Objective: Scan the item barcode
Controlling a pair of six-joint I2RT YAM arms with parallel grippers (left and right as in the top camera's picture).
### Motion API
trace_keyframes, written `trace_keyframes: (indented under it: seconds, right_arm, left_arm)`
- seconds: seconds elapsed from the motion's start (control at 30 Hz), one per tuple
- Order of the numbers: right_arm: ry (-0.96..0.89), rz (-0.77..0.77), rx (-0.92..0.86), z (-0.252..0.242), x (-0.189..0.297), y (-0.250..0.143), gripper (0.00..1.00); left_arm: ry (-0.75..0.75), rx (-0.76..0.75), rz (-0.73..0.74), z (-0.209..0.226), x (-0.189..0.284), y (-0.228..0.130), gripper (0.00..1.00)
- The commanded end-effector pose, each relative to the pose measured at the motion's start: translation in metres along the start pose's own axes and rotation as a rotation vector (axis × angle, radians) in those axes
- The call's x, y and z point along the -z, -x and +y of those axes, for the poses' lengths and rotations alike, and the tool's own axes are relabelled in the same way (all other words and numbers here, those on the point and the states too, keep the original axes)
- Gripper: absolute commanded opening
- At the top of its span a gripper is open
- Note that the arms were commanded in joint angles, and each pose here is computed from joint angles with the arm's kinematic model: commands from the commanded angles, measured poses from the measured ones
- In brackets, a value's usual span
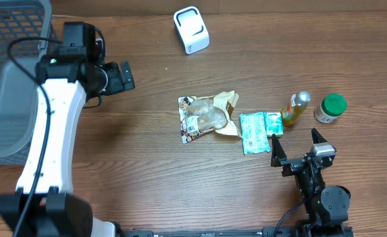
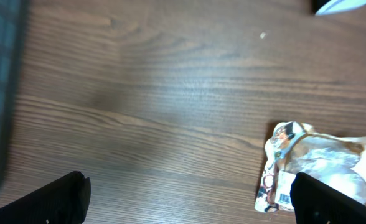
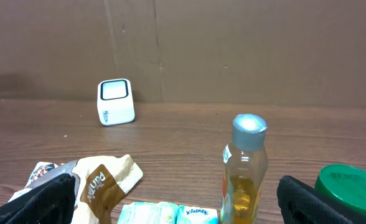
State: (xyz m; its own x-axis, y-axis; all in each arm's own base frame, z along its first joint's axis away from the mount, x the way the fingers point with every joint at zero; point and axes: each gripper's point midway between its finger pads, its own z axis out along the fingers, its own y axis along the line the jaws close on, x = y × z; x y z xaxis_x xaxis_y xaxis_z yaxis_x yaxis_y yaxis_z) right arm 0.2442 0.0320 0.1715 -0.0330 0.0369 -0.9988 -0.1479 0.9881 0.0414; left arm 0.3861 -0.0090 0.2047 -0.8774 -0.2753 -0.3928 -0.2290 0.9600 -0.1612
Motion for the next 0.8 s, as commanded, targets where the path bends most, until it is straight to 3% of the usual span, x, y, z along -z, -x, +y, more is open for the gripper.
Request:
trace_keyframes:
  seconds: [0.0, 0.47, 0.77]
  right_arm:
    - [-0.012, -0.006, 0.004, -0.003, 0.0, -0.001, 1.0]
    - [-0.012, -0.006, 0.004, -0.003, 0.0, -0.001, 1.0]
    - [-0.012, -0.006, 0.004, -0.003, 0.0, -0.001, 1.0]
  left_arm:
    - [0.089, -0.026, -0.071, 0.013, 0.016, 0.009, 1.0]
    - [0.15, -0.033, 0.07, 0.032, -0.024, -0.039, 0.99]
    - [0.073, -0.032, -0.02, 0.031, -0.078, -0.057, 1.0]
